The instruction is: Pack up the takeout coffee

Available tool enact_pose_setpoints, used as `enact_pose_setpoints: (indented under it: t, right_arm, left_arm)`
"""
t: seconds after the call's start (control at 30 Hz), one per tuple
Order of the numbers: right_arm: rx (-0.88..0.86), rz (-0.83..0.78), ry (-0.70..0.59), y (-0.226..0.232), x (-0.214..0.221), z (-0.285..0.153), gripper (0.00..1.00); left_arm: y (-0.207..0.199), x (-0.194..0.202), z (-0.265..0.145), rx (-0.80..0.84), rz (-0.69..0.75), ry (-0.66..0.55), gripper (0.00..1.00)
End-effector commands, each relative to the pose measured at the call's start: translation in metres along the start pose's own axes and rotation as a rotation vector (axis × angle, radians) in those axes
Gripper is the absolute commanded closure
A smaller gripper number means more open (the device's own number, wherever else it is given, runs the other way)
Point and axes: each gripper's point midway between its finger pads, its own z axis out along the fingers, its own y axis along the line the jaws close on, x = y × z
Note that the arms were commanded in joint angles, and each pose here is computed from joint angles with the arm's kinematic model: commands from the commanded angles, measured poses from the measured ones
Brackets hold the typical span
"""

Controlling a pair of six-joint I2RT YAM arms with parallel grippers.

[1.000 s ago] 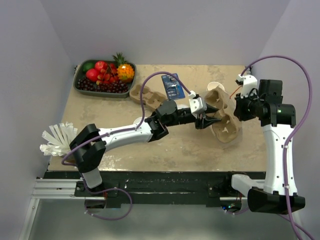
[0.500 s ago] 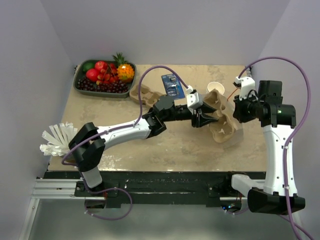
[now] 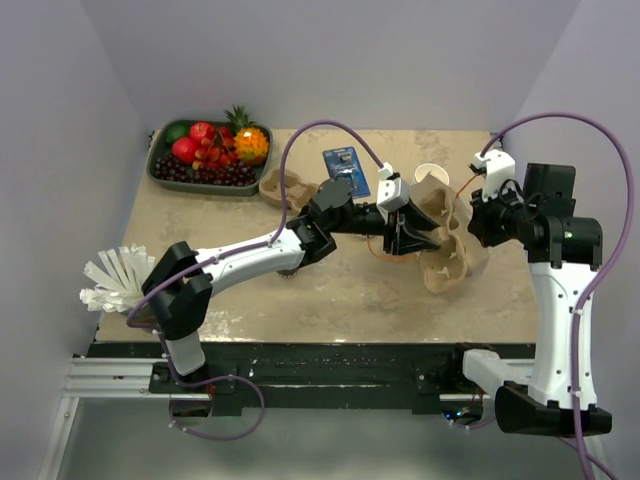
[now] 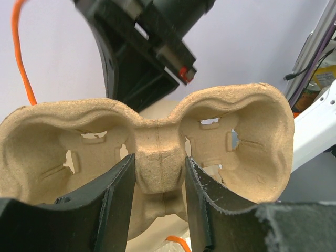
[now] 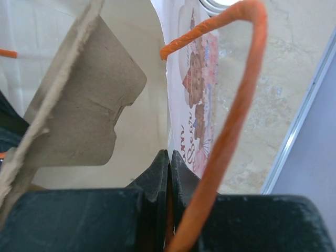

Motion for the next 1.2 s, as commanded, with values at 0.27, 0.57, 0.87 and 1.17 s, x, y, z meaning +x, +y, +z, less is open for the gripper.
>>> enact_pose_setpoints:
  t: [0.27,0.57,0.87,1.17]
  right_arm:
    - [0.005,-0.121,-0.023,0.004,-0.008,-0.018,1.00]
    - [-0.002,-0.155,0.024,0.010,0.006,-0.018,1.00]
    - [0.005,-0.125,0.020,0.010,0.004,-0.015,1.00]
    - [-0.018,-0.091,0.023,0.013,0.001,-0.013,1.00]
  left_arm:
    - [0.012,0.009,0.002,-0.037,-0.080,0.019,1.00]
    - [0.019,0.010,0.003,-0.013,-0.175,0.005,1.00]
    - [0.047,0.011,0.000,-0.132,-0.194,-0.003,1.00]
    - [0.060,0.035,0.016,-0.260,-0.079,0.092,1.00]
